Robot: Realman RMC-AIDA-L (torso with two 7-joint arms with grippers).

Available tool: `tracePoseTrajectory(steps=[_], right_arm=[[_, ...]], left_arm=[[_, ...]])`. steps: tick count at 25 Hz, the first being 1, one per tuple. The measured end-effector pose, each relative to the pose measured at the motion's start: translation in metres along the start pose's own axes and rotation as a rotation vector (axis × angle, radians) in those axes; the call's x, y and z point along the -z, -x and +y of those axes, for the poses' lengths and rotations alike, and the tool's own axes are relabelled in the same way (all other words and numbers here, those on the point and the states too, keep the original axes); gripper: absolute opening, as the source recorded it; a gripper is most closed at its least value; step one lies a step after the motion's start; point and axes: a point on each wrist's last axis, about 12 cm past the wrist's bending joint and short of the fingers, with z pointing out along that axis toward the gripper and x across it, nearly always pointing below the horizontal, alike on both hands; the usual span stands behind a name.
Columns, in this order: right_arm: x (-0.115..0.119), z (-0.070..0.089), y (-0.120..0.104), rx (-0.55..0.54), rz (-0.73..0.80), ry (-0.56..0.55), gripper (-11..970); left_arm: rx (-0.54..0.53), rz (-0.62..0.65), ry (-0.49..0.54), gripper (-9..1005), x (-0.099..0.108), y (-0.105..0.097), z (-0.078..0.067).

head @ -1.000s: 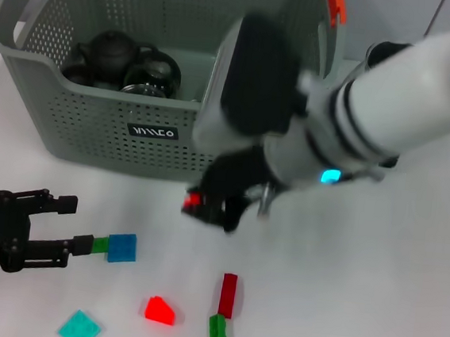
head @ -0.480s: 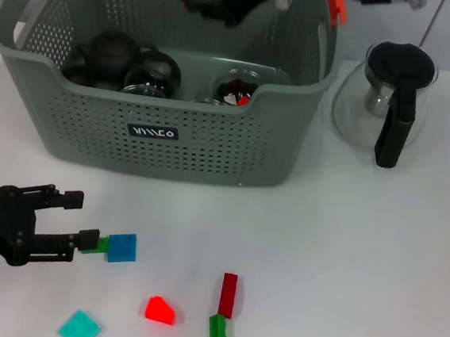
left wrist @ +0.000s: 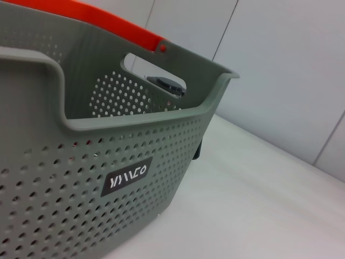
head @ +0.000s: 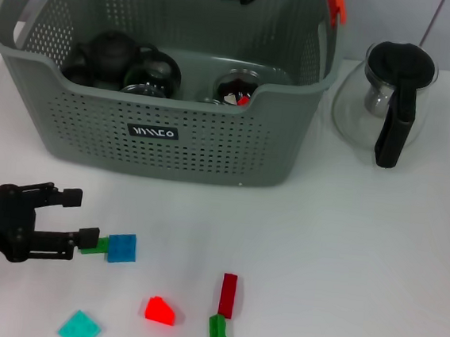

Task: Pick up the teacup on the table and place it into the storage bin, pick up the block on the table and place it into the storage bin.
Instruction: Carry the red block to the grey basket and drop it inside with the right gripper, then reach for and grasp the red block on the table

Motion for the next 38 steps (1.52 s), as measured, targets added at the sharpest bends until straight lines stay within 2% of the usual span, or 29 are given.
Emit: tracePoseTrajectory(steps=[6, 11, 13, 16, 22, 28, 34, 38], right_arm=[[-0.002, -0.005, 0.001, 0.014, -0.025, -0.075, 340], [0.0, -0.006, 0.004, 0.028, -0.036, -0.089, 443], [0.004, -0.005, 0.005, 0.031, -0.043, -0.083, 525], [0.014, 0.002, 0.003, 0.034, -0.049, -0.041, 649], [0.042, 0.029, -0.014, 0.052, -0.027, 0.112, 879], [0.057, 0.048, -0.039, 0.117, 0.081, 0.236, 944], [0.052, 0.065, -0.06, 0.24, 0.266, 0.342, 945], [0.046, 0.074, -0.064, 0.304, 0.313, 0.384, 945]], left_arm=[[-0.002, 0.007, 0.007, 876, 0.001, 0.002, 0.002], [-0.011, 0.008, 0.021, 877, -0.001, 0.004, 0.004], [-0.014, 0.008, 0.022, 878, -0.001, 0.005, 0.005], [-0.016, 0.007, 0.024, 877, -0.001, 0.005, 0.005], [-0.018, 0.007, 0.027, 874, -0.001, 0.005, 0.005], [-0.015, 0.005, 0.045, 872, -0.001, 0.003, 0.007], [-0.002, -0.003, 0.05, 872, -0.003, 0.001, 0.006], [0.012, -0.015, 0.052, 871, -0.005, -0.001, 0.004]])
